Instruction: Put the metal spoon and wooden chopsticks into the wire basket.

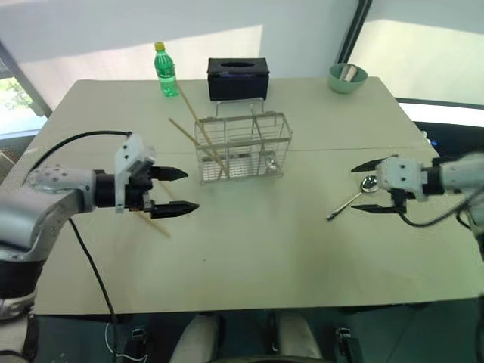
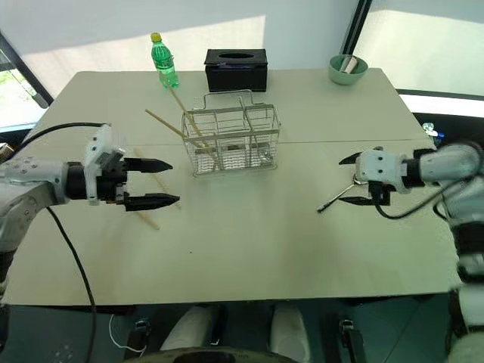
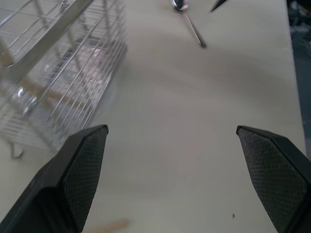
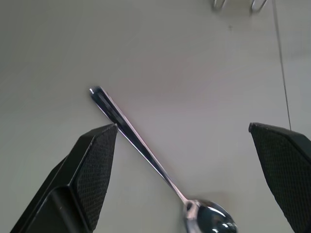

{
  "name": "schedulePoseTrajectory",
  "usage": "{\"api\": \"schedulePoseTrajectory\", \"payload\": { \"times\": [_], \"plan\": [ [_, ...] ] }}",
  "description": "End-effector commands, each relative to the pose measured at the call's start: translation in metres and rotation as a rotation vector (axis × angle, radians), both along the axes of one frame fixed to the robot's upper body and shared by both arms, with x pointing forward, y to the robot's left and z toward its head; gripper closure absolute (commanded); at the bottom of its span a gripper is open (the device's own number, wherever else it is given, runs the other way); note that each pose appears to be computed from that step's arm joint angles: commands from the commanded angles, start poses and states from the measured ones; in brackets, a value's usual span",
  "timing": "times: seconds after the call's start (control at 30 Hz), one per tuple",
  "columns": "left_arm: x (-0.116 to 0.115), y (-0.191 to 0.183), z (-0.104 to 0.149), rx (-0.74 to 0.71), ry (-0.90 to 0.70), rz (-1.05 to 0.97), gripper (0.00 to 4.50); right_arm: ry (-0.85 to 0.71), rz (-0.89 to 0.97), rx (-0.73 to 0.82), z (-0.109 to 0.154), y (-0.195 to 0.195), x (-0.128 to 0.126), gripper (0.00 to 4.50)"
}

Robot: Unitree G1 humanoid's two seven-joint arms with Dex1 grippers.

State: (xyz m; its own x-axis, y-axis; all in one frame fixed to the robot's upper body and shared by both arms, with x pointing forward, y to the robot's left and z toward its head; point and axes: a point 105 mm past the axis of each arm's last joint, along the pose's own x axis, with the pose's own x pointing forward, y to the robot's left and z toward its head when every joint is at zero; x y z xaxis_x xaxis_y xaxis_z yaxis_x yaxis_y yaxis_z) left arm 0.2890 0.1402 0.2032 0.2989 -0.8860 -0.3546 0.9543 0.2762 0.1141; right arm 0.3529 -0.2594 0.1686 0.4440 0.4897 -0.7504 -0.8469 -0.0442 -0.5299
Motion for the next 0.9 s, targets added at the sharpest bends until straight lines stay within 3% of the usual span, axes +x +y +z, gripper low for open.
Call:
{"api": "schedulePoseTrajectory", "payload": {
  "times": [0.03, 0.13, 0.2, 0.33, 0.63, 0.73, 0.9],
  "plan": [
    [0.003, -0.012, 0.008, 0.019, -0.04, -0.075, 0.03, 0.08, 0.023, -0.21, -0.008, -0.014, 0.007, 0.0],
    [0.004, -0.018, 0.01, 0.024, -0.046, -0.106, 0.03, 0.146, -0.068, -0.256, -0.011, -0.018, 0.018, 0.0],
    [0.004, -0.021, 0.01, 0.024, -0.047, -0.114, 0.03, 0.197, -0.031, -0.282, -0.015, -0.014, 0.015, 0.0],
    [0.002, -0.024, 0.012, 0.021, -0.05, -0.118, 0.03, 0.159, 0.018, -0.42, -0.022, -0.017, 0.019, 0.0],
    [-0.005, -0.026, 0.014, 0.008, -0.05, -0.1, 0.03, 0.141, 0.003, -0.46, -0.039, -0.011, 0.027, 0.0],
    [-0.004, -0.026, 0.015, 0.002, -0.056, -0.09, 0.0, 0.131, 0.0, -0.447, -0.04, -0.007, 0.03, 0.88],
    [-0.001, -0.027, 0.021, -0.024, -0.065, -0.074, 0.0, 0.152, 0.006, -0.411, -0.041, -0.002, 0.029, 3.5]
  ]
}}
